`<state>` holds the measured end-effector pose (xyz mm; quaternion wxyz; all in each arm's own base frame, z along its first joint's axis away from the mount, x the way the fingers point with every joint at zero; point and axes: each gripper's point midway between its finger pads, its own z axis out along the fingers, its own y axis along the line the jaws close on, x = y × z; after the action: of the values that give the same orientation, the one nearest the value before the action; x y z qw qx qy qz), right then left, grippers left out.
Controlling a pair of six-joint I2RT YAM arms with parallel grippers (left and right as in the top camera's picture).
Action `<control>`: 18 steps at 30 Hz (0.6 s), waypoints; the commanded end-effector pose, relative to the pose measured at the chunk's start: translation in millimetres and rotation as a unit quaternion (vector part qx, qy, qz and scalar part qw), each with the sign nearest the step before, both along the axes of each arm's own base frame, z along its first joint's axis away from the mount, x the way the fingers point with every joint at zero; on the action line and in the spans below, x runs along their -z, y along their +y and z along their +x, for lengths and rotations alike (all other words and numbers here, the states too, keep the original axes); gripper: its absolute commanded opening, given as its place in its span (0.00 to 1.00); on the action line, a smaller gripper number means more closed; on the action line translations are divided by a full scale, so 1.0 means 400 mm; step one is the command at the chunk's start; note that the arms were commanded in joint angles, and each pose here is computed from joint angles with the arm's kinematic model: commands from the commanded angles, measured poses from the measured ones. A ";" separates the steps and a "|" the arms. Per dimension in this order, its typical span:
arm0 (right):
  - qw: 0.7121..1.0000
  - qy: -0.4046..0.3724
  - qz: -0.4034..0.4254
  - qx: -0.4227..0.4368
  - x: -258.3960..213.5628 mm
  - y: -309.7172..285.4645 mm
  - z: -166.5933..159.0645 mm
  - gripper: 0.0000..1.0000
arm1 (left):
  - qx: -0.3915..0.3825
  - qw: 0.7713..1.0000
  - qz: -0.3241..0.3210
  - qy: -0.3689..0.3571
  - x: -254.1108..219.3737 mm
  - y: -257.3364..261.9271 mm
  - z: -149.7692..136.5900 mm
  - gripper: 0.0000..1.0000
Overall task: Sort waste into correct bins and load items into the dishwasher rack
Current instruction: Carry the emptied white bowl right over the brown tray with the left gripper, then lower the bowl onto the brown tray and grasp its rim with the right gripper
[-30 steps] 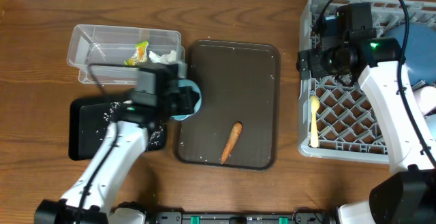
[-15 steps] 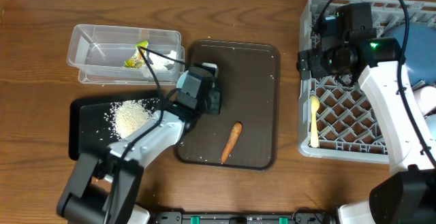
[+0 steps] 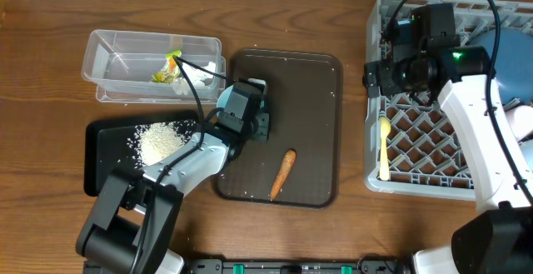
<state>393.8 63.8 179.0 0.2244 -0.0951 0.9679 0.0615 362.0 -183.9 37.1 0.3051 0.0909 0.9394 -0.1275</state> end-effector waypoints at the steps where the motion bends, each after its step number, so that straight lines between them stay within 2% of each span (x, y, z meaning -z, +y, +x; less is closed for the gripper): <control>1: 1.000 0.000 0.000 0.011 -0.002 -0.011 -0.001 0.91 | -0.005 1.000 -0.003 -0.019 -0.037 0.003 0.009 0.34; 4: 1.000 -0.001 0.000 0.011 -0.003 -0.011 -0.001 0.91 | -0.006 0.999 -0.016 -0.043 -0.092 0.001 0.014 0.34; 6: 1.000 -0.001 -0.001 0.012 -0.002 -0.012 0.000 0.92 | -0.006 0.998 -0.024 -0.061 -0.136 0.001 0.014 0.41; 9: 1.000 -0.003 -0.003 0.013 -0.003 -0.014 0.002 0.93 | -0.006 0.997 -0.032 -0.076 -0.193 0.009 -0.002 0.44; 18: 0.999 -0.018 0.040 0.002 -0.020 0.026 0.019 0.96 | -0.050 0.998 -0.007 -0.030 -0.235 0.138 -0.088 0.49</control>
<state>401.0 66.6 182.9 0.2406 -0.0907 0.9639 0.0690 328.2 -146.9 124.0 0.3364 0.0655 0.9305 -0.1291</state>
